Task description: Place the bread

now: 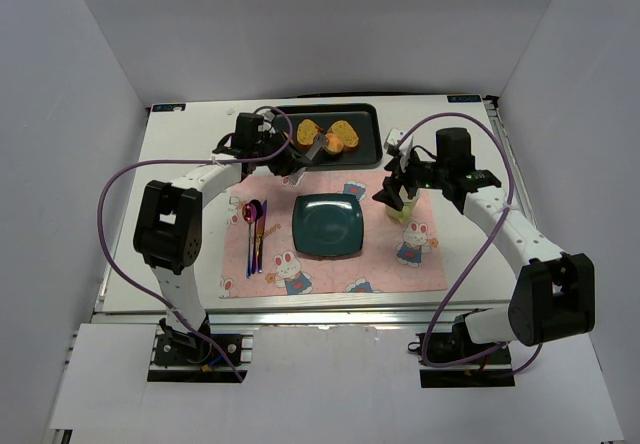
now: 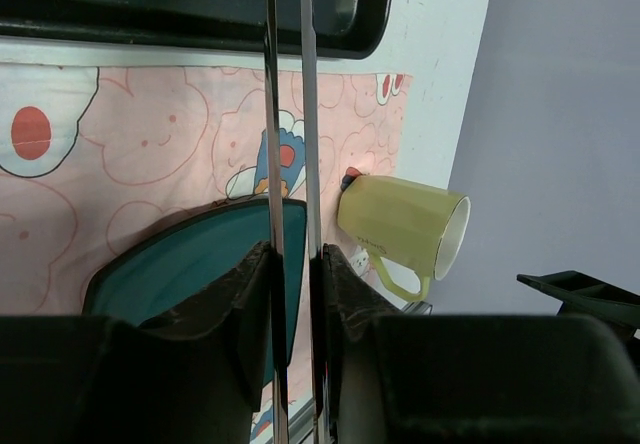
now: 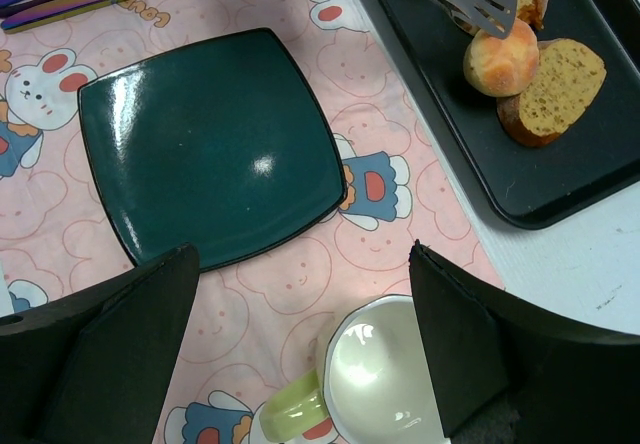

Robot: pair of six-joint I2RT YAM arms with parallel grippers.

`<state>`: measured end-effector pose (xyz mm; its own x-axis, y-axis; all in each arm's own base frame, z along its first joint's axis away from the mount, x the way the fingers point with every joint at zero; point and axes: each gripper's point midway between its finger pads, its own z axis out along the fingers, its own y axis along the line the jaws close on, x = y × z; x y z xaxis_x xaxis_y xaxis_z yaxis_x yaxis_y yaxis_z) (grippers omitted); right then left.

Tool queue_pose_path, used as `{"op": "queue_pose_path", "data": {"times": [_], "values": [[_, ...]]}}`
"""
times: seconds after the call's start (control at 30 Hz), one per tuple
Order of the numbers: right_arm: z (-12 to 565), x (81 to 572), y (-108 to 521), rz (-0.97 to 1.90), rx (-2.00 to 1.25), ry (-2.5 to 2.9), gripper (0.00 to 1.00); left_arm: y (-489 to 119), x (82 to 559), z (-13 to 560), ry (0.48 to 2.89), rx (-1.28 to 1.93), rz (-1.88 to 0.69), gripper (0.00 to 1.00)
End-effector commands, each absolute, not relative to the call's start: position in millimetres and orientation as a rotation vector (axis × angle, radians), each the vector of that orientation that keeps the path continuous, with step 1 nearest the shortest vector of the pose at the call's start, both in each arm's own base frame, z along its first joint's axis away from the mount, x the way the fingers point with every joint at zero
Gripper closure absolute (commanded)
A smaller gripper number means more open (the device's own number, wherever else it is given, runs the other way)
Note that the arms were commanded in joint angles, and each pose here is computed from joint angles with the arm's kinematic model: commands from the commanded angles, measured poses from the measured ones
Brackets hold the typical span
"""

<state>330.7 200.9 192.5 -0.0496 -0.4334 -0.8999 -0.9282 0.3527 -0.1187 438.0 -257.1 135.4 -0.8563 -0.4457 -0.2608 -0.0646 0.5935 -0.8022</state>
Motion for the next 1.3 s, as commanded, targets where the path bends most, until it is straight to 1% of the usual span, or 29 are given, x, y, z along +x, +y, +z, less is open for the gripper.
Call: {"op": "queue_pose_path", "data": {"times": [0.0,0.03,0.1,0.37,0.73,0.9,0.97,1.0,1.1,1.13,1.17,1.23,1.27], "values": [[207.1,329.2,199.8,0.639,-1.226,1.606,0.11,-263.2,437.8,167.8,2.302,-0.334,-1.239,0.96],[207.6,329.0,200.0,0.64,-1.226,1.606,0.11,-262.7,438.0,171.3,2.293,-0.329,-1.243,0.99],[207.5,329.2,199.8,0.64,-1.225,1.608,0.11,-260.7,438.0,175.8,2.28,-0.321,-1.239,1.0],[207.7,328.5,198.7,0.639,-1.222,1.608,0.11,-258.1,429.2,179.9,2.266,-0.304,-1.252,1.0],[207.8,327.3,198.5,0.64,-1.221,1.609,0.1,-253.8,424.7,201.7,2.218,-0.265,-1.261,1.0],[207.3,326.2,197.9,0.641,-1.224,1.608,0.11,-249.8,413.3,207.4,2.213,-0.239,-1.25,1.0],[207.7,325.7,198.1,0.639,-1.228,1.607,0.11,-248.7,405.6,206.5,2.217,-0.232,-1.258,1.0],[207.7,325.8,197.2,0.635,-1.229,1.607,0.11,-248.3,399.0,215.0,2.201,-0.212,-1.272,1.0],[209.1,324.3,196.2,0.631,-1.236,1.595,0.11,-245.8,373.9,209.3,2.235,-0.185,-1.295,1.0],[208.7,323.7,196.5,0.634,-1.238,1.593,0.11,-243.7,362.4,218.2,2.223,-0.157,-1.299,1.0],[210.0,323.5,196.0,0.63,-1.239,1.587,0.11,-240.1,346.4,202.4,2.273,-0.153,-1.284,1.0],[208.6,322.8,196.6,0.639,-1.239,1.59,0.11,-237.6,319.4,207.1,2.275,-0.112,-1.307,1.0],[207.8,322.5,196.2,0.641,-1.238,1.593,0.11,-233.9,303.8,191.5,2.314,-0.131,-1.309,1.0]]}}
